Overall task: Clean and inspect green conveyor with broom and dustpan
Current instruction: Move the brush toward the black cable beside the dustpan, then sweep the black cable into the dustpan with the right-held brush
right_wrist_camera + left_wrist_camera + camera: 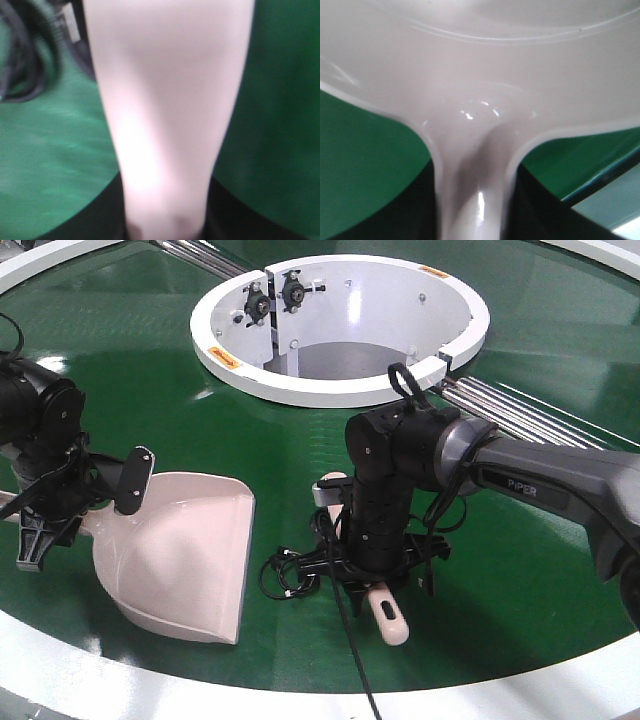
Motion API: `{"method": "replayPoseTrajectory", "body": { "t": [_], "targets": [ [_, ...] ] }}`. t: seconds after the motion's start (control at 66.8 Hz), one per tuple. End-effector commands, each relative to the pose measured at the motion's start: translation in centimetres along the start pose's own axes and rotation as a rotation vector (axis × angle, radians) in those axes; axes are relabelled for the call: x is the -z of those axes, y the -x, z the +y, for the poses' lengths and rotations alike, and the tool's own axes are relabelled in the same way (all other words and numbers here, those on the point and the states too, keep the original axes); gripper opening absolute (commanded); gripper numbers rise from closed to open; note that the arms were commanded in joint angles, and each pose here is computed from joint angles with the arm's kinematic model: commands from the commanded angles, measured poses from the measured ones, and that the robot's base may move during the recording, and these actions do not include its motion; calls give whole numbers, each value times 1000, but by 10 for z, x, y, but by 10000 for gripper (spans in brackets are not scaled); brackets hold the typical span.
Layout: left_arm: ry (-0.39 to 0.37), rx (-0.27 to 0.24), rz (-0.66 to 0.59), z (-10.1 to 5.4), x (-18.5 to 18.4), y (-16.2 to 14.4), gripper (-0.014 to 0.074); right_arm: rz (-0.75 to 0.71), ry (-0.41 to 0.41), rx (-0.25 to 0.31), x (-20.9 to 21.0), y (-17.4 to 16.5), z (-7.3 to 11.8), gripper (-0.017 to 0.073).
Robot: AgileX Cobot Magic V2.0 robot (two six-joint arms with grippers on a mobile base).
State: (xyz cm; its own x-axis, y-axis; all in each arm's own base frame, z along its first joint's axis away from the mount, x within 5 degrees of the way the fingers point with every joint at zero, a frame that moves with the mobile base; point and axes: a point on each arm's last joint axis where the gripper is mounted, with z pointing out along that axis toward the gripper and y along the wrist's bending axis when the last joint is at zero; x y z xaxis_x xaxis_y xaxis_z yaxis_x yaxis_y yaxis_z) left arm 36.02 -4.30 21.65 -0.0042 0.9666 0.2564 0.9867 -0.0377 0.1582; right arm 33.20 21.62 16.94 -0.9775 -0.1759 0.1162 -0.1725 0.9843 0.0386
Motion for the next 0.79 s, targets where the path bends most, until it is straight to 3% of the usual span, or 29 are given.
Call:
{"method": "replayPoseTrajectory", "body": {
  "t": [0.0,0.27,0.524,0.659,0.779],
  "targets": [
    [95,29,-5,5,23,-5,-6,47,70,2,23,-13,11,-3],
    [95,29,-5,5,23,-5,-6,50,107,75,19,-18,52,-3],
    [95,29,-5,5,23,-5,-6,-2,240,158,26,-4,113,-3],
    [95,29,-5,5,23,-5,-6,-22,316,188,29,4,134,-3],
    [95,29,-5,5,23,-5,-6,-72,384,250,45,8,146,-3]
  ]
}}
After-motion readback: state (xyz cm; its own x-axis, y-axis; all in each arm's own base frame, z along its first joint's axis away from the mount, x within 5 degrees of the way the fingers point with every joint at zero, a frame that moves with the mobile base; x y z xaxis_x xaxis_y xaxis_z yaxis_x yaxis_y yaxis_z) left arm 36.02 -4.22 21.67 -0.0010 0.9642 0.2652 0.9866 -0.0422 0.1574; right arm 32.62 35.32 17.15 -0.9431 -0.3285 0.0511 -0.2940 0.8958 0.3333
